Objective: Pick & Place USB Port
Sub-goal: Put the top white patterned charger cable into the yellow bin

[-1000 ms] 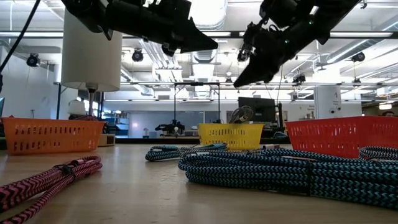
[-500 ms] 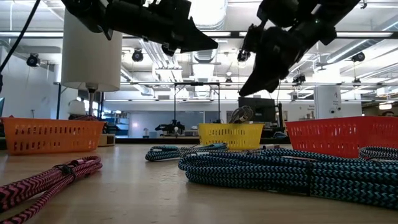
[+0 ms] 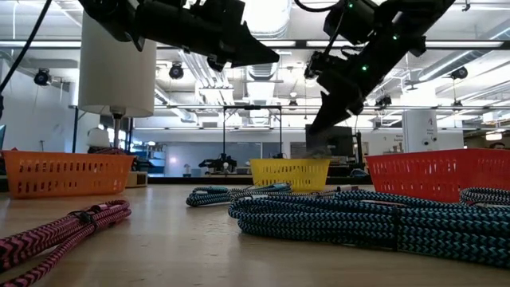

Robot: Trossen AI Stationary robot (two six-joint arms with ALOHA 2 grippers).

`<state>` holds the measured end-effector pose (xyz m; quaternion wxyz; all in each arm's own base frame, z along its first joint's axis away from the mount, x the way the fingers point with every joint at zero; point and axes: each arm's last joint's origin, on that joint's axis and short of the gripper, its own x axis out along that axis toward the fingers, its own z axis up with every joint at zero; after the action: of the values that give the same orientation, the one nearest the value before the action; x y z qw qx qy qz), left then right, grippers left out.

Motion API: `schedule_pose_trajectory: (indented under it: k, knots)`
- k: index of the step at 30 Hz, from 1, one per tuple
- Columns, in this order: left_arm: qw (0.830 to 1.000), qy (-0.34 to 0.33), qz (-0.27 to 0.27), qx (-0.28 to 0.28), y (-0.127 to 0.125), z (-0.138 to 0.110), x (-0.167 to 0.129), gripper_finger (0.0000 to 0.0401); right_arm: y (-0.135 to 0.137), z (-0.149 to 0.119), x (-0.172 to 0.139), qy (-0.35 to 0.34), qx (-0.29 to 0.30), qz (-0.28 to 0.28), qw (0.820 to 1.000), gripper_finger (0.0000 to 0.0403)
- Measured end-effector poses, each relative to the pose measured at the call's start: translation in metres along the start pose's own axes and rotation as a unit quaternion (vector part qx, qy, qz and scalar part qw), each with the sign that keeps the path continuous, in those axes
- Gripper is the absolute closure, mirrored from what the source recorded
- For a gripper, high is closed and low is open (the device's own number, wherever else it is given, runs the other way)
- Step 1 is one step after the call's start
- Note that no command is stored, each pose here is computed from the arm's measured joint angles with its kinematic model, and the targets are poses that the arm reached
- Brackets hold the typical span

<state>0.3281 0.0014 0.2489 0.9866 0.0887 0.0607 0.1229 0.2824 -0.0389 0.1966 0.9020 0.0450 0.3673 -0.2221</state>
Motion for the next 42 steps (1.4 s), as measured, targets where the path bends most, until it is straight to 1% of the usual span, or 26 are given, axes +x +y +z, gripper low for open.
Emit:
schedule_pose_trajectory:
  k: [3,7,11,14,17,21,27,33,36,42]
  knots:
    - [1.0,0.0,0.0,0.0,0.0,0.0,0.0,0.0401,-0.002,0.006,-0.006,-0.003,-0.002,-0.037,0.999,0.0394]
    - [1.0,0.001,0.0,0.001,0.0,0.0,0.0,0.0401,-0.001,0.019,-0.012,-0.016,0.0,-0.029,0.999,0.0394]
    - [1.0,0.004,-0.001,0.001,0.0,-0.001,0.0,0.0401,0.007,0.031,-0.018,-0.025,-0.007,0.048,0.998,0.0394]
    - [1.0,0.004,-0.001,0.001,0.0,-0.001,0.0,0.0401,0.013,0.032,-0.02,-0.018,-0.013,0.106,0.994,0.0394]
    - [1.0,0.003,-0.002,0.001,-0.001,0.0,-0.001,0.0401,0.021,0.026,-0.021,-0.01,-0.03,0.135,0.99,0.0394]
    - [1.0,0.016,-0.006,0.005,0.0,0.002,-0.006,0.0401,0.037,0.014,-0.025,0.005,-0.071,0.178,0.982,0.0394]
    - [0.998,0.052,-0.014,0.017,0.004,0.008,-0.019,0.0401,0.051,0.008,-0.031,0.015,-0.093,0.194,0.976,0.0394]
    - [0.995,0.093,-0.028,0.03,0.005,0.012,-0.037,0.0401,0.051,0.007,-0.031,0.018,-0.099,0.194,0.976,0.0394]
    - [0.993,0.106,-0.031,0.034,0.007,0.015,-0.044,0.0401,0.051,0.007,-0.031,0.012,-0.135,0.194,0.972,0.0394]
    - [0.994,0.101,-0.029,0.028,0.011,0.021,-0.053,0.0401,0.053,0.013,-0.031,-0.035,-0.201,0.201,0.958,0.0394]
